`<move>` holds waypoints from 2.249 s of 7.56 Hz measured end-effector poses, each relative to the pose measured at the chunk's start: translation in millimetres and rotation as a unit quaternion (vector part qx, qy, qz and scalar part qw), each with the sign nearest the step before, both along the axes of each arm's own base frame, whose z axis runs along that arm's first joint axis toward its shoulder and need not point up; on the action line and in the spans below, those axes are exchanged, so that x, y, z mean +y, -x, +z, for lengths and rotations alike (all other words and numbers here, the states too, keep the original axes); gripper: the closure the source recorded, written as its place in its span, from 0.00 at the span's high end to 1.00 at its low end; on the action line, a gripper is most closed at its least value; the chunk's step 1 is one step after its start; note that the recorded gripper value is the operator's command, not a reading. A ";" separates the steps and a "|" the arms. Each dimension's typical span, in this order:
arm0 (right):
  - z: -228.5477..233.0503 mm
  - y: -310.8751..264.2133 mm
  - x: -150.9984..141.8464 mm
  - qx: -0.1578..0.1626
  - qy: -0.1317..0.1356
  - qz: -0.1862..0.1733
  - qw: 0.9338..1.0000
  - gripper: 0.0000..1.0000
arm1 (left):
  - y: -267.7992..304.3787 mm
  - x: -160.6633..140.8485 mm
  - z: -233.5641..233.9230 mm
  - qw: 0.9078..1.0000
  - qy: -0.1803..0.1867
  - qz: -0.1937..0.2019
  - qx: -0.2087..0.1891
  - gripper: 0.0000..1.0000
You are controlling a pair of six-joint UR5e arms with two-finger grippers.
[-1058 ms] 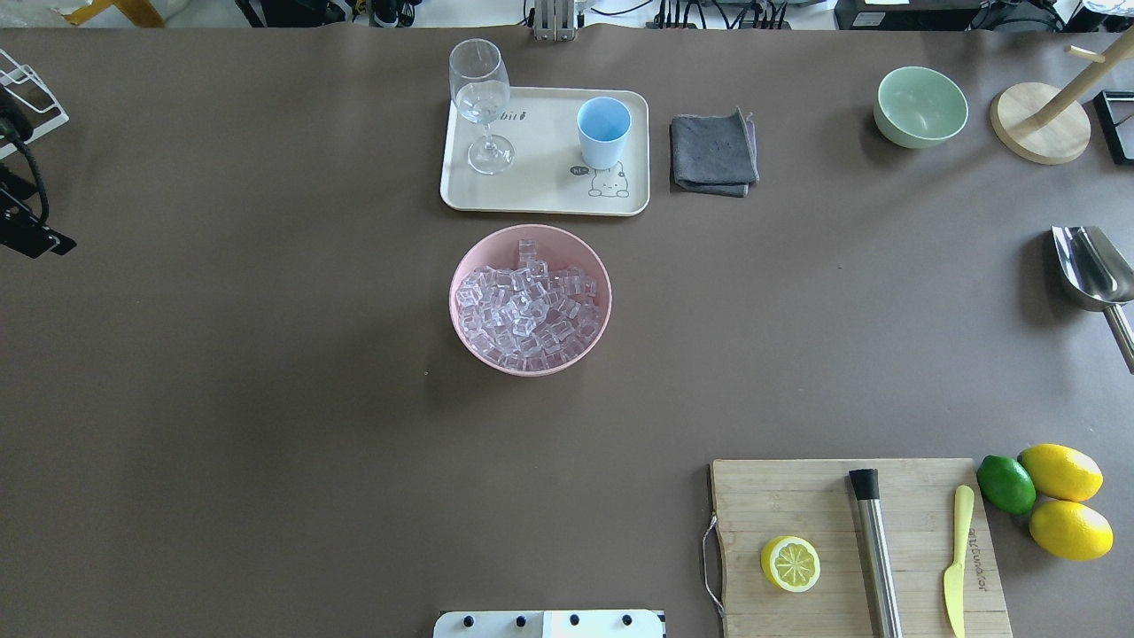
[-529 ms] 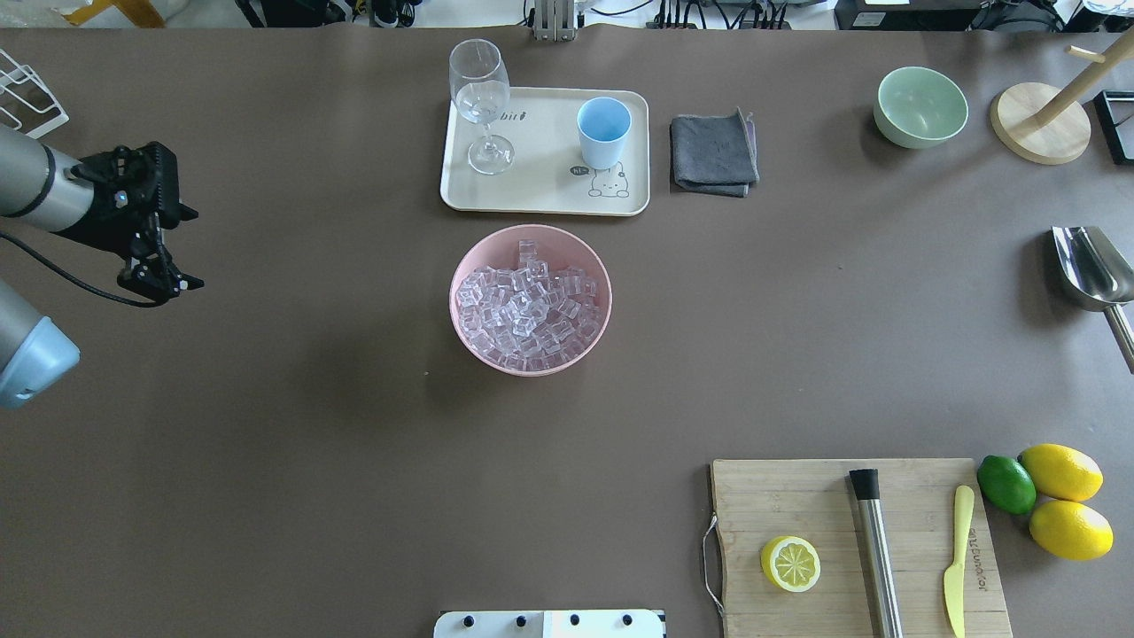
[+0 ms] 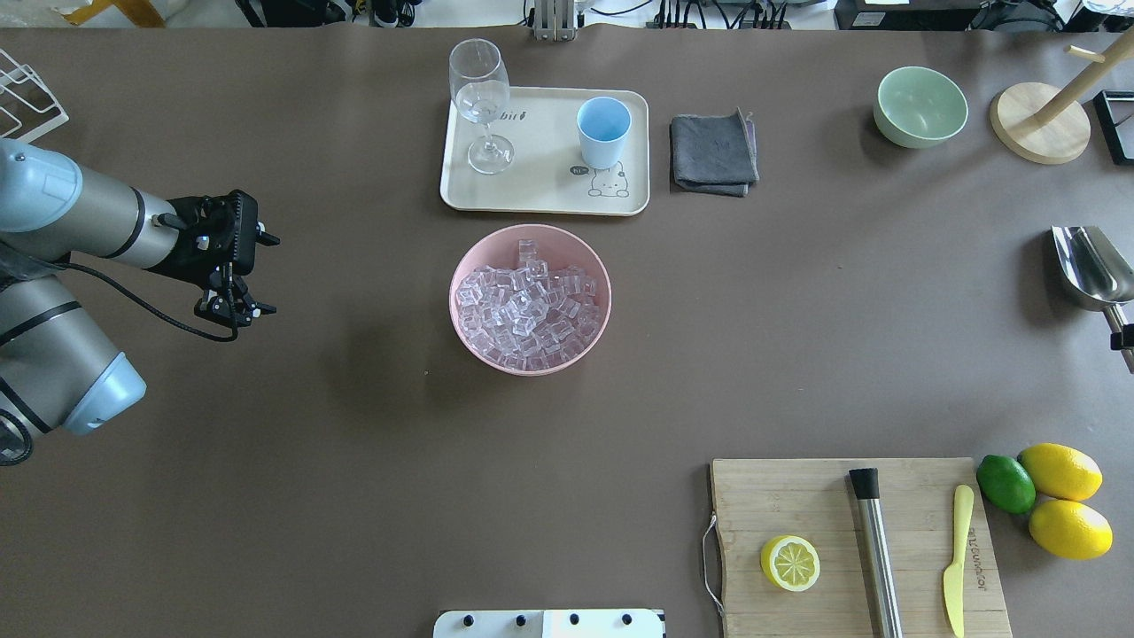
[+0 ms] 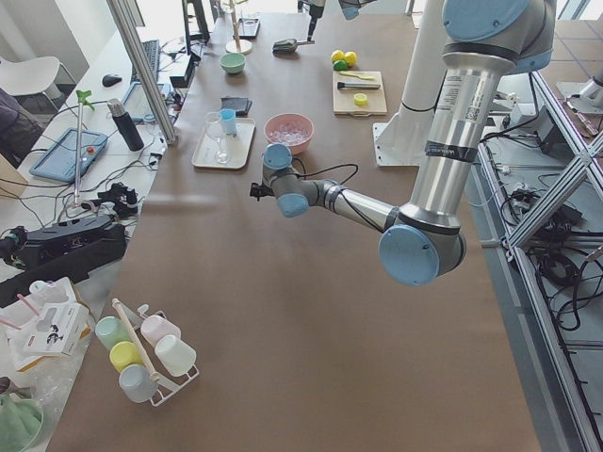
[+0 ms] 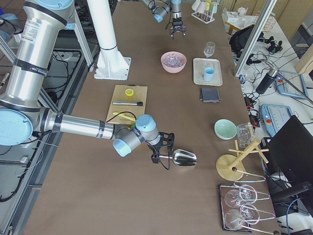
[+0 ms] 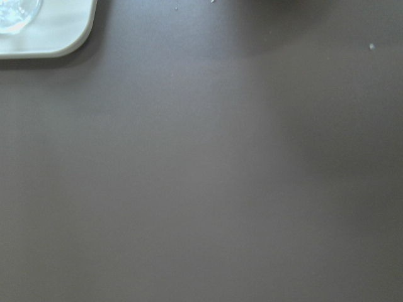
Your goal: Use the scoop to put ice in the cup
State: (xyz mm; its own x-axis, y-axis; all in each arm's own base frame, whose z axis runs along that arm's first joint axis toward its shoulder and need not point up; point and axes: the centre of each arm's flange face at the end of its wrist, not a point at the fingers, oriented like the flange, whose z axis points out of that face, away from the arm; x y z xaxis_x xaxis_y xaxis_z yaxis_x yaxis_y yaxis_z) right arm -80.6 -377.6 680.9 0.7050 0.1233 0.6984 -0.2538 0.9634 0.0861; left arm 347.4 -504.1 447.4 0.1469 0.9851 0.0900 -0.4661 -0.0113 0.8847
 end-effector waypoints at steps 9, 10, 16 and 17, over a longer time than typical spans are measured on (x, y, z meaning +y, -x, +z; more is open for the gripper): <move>24.2 30.1 14.2 0.020 -0.025 0.007 0.999 0.39 | -88.3 22.4 -116.7 0.994 0.005 0.073 0.085 0.99; 29.5 28.5 16.9 0.019 -0.029 0.007 0.999 0.00 | -92.0 25.7 -117.8 0.993 0.004 0.076 0.087 0.99; 20.4 29.3 19.7 -0.002 -0.047 -0.004 0.999 0.00 | -107.0 29.9 -119.0 0.993 0.058 0.044 0.088 0.99; 12.6 31.4 21.2 -0.014 -0.058 -0.034 0.998 0.00 | -112.7 28.1 -119.3 0.993 0.071 0.040 0.087 0.99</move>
State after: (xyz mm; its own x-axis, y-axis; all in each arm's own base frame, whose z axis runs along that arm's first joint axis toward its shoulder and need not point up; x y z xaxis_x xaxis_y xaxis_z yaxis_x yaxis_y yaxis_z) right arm -112.0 -356.4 693.6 0.6896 -0.0057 0.7242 -0.1928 0.9625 0.1911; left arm 460.1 -476.0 328.1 0.0686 0.9952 -0.0699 -0.3082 0.0878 0.9473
